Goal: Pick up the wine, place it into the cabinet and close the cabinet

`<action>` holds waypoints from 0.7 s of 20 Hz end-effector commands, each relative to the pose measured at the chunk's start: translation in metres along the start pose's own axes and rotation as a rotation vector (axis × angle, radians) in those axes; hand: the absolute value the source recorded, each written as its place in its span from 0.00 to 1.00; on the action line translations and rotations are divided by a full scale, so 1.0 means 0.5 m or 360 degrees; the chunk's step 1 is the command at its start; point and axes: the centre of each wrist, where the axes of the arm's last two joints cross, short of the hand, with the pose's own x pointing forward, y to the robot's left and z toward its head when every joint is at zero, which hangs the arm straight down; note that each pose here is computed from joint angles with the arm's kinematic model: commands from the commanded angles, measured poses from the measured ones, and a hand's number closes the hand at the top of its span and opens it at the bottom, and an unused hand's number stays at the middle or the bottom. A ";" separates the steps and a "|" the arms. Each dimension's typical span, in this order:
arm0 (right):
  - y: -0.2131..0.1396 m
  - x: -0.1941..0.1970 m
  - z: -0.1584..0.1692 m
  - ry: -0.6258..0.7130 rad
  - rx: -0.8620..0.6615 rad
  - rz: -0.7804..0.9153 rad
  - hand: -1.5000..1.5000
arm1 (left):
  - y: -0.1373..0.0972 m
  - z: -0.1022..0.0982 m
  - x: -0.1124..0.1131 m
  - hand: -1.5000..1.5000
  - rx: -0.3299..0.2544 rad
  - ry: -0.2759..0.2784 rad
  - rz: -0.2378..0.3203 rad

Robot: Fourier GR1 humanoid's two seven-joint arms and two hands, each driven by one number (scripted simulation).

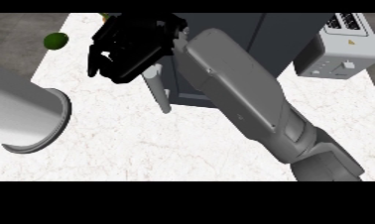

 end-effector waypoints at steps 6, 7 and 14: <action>-0.097 -0.018 0.083 -0.0122 -0.0319 -0.0101 1.00 | 0.024 0.000 0.016 0.00 0.0031 -0.0113 -0.0037; -0.111 -0.033 0.106 -0.0126 -0.0356 -0.0104 1.00 | 0.019 -0.020 0.029 0.00 -0.0005 -0.0144 -0.0011; -0.134 -0.014 0.153 -0.0258 -0.0631 -0.0037 1.00 | 0.007 -0.013 0.013 0.00 -0.0010 -0.0095 -0.0040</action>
